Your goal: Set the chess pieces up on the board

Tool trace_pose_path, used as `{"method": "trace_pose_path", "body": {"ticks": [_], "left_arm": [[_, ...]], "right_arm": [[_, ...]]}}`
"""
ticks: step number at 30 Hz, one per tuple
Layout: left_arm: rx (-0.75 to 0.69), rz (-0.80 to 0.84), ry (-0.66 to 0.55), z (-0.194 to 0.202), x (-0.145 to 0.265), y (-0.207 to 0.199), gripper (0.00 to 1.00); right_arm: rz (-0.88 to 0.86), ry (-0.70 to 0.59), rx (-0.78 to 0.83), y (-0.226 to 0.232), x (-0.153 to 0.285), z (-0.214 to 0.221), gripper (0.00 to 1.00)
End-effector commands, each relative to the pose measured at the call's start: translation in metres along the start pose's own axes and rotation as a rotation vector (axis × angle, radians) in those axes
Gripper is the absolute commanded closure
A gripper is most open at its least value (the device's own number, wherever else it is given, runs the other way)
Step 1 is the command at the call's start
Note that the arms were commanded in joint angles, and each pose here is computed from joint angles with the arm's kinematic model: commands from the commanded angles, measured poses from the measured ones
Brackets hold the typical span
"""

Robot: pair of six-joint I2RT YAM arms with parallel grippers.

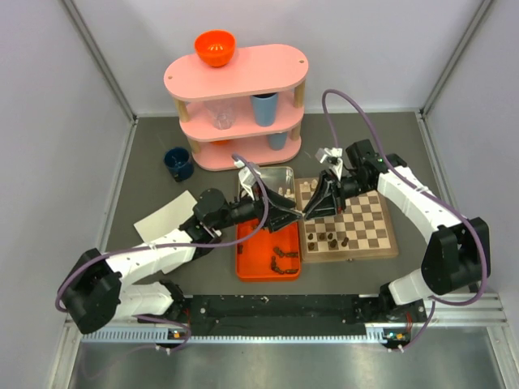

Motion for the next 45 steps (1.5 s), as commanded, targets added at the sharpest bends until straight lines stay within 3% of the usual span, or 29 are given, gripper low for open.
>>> {"method": "trace_pose_path", "body": {"ticks": [1, 5, 15, 18, 19, 22, 25, 26, 30, 31, 34, 36, 38, 41, 45], "left_arm": [[-0.047, 0.038, -0.022, -0.009, -0.007, -0.006, 0.37], [-0.033, 0.053, -0.014, -0.007, -0.011, -0.007, 0.44], [-0.033, 0.058, -0.013, -0.011, -0.014, -0.007, 0.72], [-0.030, 0.059, -0.005, -0.010, -0.015, -0.008, 0.87], [-0.030, 0.056, -0.003, -0.010, -0.015, -0.007, 1.00], [-0.029, 0.051, 0.016, -0.009, -0.015, -0.006, 1.00], [-0.044, 0.020, 0.033, -0.008, -0.014, -0.003, 1.00], [-0.050, 0.003, 0.038, -0.009, -0.014, -0.001, 1.00], [-0.091, -0.171, 0.109, -0.017, -0.013, 0.018, 1.00], [-0.099, -0.240, 0.167, -0.009, -0.009, 0.029, 1.00], [-0.096, -0.328, 0.268, -0.008, -0.014, 0.043, 1.00], [-0.093, -0.360, 0.294, -0.017, -0.032, 0.054, 1.00], [-0.042, -0.412, 0.406, -0.005, -0.035, 0.063, 1.00], [0.004, -0.466, 0.498, -0.003, -0.058, 0.079, 1.00], [-0.043, -0.540, 0.534, -0.002, -0.089, 0.103, 1.00]], "right_arm": [[-0.045, -0.061, 0.073, 0.009, 0.003, -0.023, 0.97], [-0.046, -0.062, 0.072, 0.008, 0.003, -0.023, 0.97], [-0.042, -0.059, 0.071, 0.008, 0.003, -0.023, 0.97], [-0.040, -0.058, 0.073, 0.007, 0.003, -0.022, 0.97], [-0.039, -0.057, 0.074, 0.007, 0.003, -0.022, 0.97], [-0.035, -0.056, 0.071, 0.007, 0.004, -0.022, 0.95], [-0.007, -0.033, 0.076, 0.004, 0.005, -0.022, 0.73], [0.056, 0.010, 0.067, -0.002, 0.007, -0.022, 0.57], [0.347, 0.116, 0.119, -0.030, 0.034, -0.027, 0.38], [0.448, 0.079, 0.079, -0.034, 0.052, -0.028, 0.30], [0.742, -0.017, 0.046, -0.057, 0.102, -0.033, 0.19], [0.942, -0.057, 0.050, -0.062, 0.133, -0.038, 0.16], [1.073, -0.126, 0.025, -0.064, 0.157, -0.042, 0.16], [1.227, -0.235, -0.043, -0.067, 0.188, -0.043, 0.16], [1.374, -0.341, -0.111, -0.067, 0.216, -0.043, 0.15]]}}
Point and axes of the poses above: each gripper's point midway between its finger pads, its own x axis back along the fingers, its own y axis along the line the jaws close on, z = x × y, the point moved 4 cm from there along x, back along the fingers, and after that the axes turned 7 degrees about -x, right-handed, at the moved point
